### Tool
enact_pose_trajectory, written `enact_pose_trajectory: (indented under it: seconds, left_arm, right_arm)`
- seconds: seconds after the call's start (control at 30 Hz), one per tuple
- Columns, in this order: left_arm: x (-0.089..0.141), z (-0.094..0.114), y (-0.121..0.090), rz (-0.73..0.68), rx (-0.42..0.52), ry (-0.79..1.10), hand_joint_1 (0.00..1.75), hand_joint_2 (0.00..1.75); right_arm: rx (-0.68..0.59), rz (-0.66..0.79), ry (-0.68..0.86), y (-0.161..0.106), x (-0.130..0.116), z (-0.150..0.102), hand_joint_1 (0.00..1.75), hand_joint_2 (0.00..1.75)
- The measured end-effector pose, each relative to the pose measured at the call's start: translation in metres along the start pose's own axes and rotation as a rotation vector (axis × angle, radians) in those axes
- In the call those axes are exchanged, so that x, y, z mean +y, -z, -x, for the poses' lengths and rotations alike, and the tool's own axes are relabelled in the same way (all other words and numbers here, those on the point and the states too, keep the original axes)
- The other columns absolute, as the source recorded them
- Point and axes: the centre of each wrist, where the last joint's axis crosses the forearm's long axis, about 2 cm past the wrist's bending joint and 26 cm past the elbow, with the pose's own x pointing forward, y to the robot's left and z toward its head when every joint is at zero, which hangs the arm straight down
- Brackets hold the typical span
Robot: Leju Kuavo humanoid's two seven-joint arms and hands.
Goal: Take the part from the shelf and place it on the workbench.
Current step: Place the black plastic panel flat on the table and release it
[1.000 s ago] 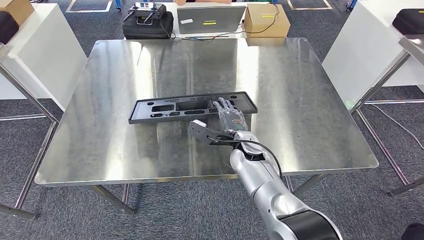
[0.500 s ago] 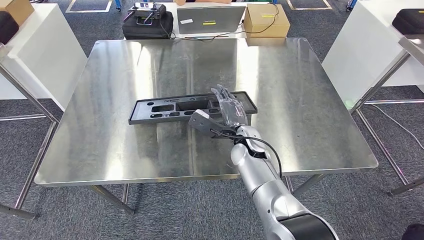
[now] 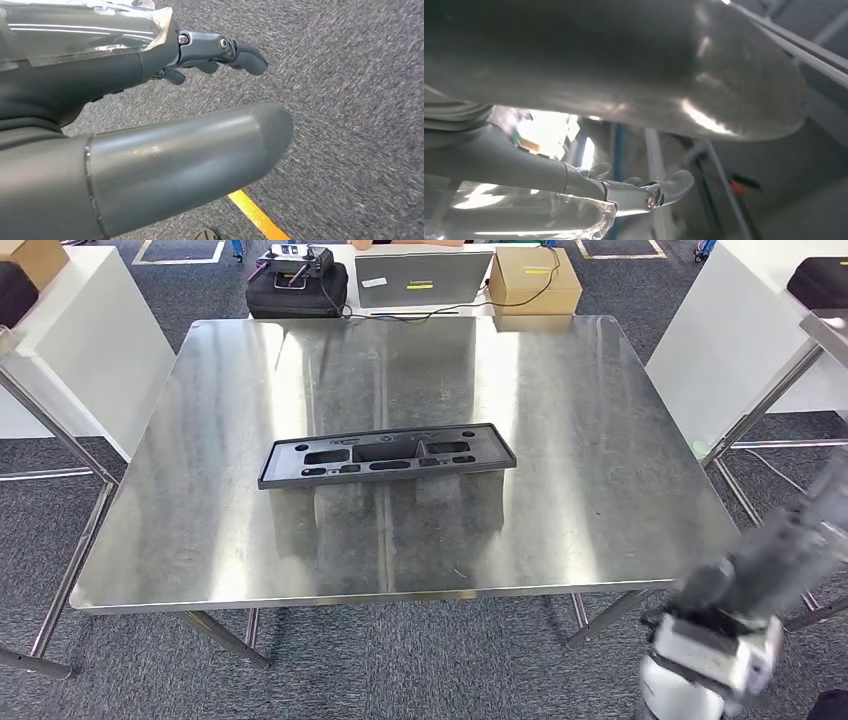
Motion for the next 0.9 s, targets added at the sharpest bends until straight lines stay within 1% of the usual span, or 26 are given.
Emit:
enact_pose_trajectory:
  seconds: [0.07,0.13,0.3,0.5,0.9]
  left_arm:
    - [0.0,0.0,0.0,-0.003,0.002,-0.008,0.0,0.0]
    - [0.0,0.0,0.0,-0.008,0.009,-0.017,0.0,0.0]
    - [0.001,-0.001,0.001,-0.023,0.035,-0.04,0.0,0.0]
    - [0.0,0.0,0.0,-0.045,0.074,-0.07,0.0,0.0]
    - [0.0,0.001,-0.001,-0.051,0.082,-0.07,0.0,0.0]
  right_arm:
    - [-0.02,0.027,-0.051,-0.012,-0.021,-0.009,0.0,0.0]
    - [-0.025,0.042,-0.082,-0.021,-0.036,-0.018,0.0,0.0]
    - [-0.012,0.093,-0.065,-0.034,-0.058,-0.028,0.0,0.0]
    - [-0.009,0.088,-0.035,-0.042,-0.064,-0.028,0.0,0.0]
    - [-0.001,0.104,-0.024,-0.04,-0.062,-0.029,0.0,0.0]
